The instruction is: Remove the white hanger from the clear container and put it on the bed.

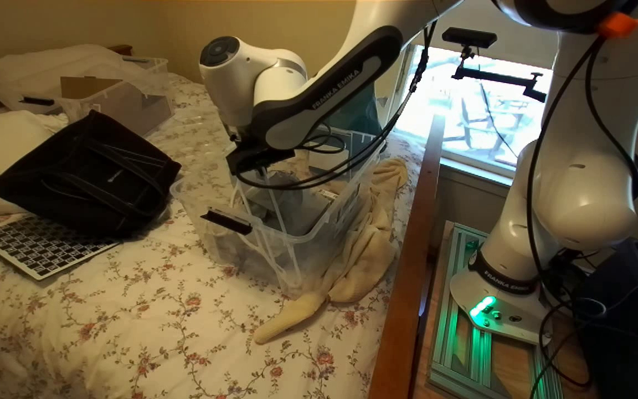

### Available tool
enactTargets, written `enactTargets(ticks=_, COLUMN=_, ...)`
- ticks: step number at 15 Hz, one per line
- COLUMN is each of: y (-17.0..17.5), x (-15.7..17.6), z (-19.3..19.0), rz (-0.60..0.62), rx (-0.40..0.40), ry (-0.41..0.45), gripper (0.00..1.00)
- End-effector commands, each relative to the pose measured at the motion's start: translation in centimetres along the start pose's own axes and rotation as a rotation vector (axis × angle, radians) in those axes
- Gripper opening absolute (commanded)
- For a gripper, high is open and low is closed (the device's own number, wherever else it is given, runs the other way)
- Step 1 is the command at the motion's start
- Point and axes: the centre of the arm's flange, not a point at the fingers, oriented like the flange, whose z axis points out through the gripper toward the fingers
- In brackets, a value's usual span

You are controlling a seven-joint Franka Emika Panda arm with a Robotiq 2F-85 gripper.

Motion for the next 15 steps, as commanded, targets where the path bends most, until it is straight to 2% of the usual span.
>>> enactTargets(ticks=1, y=0.2, x=0.9, z=-0.3, rz=0.001, rx=-0.010, ry=-0.050, gripper=0.01)
enactTargets(ticks=8, y=3.1, x=2.4, z=-1.1, rz=0.115, rx=0.061, ry=-0.147, gripper=0.01)
enactTargets(ticks=15, y=8.2, x=4.3, z=-1.6, rz=0.274, rx=0.120, ry=-0.222, gripper=0.01)
